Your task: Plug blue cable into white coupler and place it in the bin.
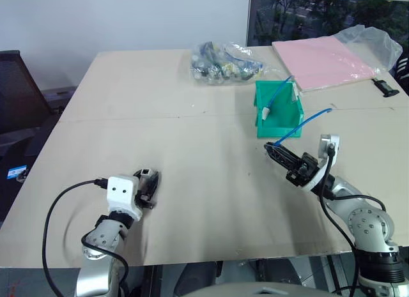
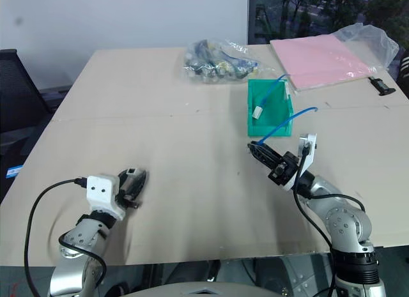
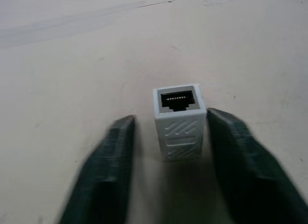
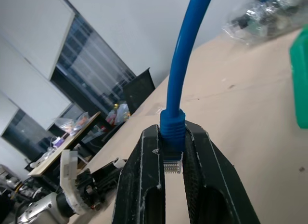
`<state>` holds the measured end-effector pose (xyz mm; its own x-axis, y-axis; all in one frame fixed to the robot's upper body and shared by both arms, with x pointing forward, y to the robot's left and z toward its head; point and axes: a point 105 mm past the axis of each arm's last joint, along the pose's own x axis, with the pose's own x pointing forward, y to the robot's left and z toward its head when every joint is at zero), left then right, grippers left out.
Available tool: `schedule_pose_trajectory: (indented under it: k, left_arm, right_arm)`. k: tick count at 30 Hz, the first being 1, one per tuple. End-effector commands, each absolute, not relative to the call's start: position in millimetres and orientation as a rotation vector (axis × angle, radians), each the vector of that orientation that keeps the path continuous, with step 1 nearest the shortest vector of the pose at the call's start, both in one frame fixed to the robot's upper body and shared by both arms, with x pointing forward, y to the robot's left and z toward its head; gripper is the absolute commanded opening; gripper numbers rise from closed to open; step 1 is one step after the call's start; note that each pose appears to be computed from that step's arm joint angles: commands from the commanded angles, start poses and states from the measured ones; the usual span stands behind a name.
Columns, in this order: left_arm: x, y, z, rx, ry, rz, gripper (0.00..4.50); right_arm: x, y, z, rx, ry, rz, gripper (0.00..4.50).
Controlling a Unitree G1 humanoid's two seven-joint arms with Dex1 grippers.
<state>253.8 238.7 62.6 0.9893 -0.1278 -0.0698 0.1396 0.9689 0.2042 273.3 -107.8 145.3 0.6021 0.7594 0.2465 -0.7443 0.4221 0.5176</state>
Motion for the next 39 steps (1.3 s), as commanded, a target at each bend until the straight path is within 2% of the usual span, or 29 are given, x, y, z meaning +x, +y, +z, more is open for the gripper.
schedule_pose_trajectory:
  k: [1, 6, 10, 13, 16, 21, 24, 28, 39]
  left_arm:
    - [256, 241, 57, 0.209, 0.071, -0.111, 0.52]
    - [270, 213, 64, 0.177, 0.029, -0.254, 0.54]
    - [286, 141, 75, 0.049, 0.002, -0.687, 0.54]
    - [290, 86, 69, 0.138, 0.069, -1.135, 0.54]
    - [297, 66, 62, 0.216, 0.148, -1.366, 0.54]
    - [304, 54, 58, 0.309, 0.198, -1.607, 0.54]
    - [312, 53, 57, 0.338, 0.258, -1.693, 0.54]
    - [322, 47, 58, 0.387, 0.243, -1.704, 0.54]
    - [323, 43, 58, 0.41, 0.231, -1.733, 0.54]
  right_arm:
    - [268, -110, 160, 0.616, -0.039, 0.946, 0.0]
    - [270, -111, 161, 0.578, -0.044, 0.938, 0.0]
    - [275, -102, 170, 0.465, -0.063, 1.015, 0.0]
    - [276, -86, 168, 0.263, -0.047, 1.136, 0.0]
    - [282, -81, 158, 0.148, -0.017, 1.188, 0.0]
    - [289, -80, 148, 0.022, -0.053, 1.249, 0.0]
    - [295, -86, 139, -0.045, -0.057, 1.247, 0.0]
    - [293, -82, 124, -0.101, -0.042, 1.275, 0.0]
    - [292, -71, 110, -0.066, -0.014, 1.265, 0.0]
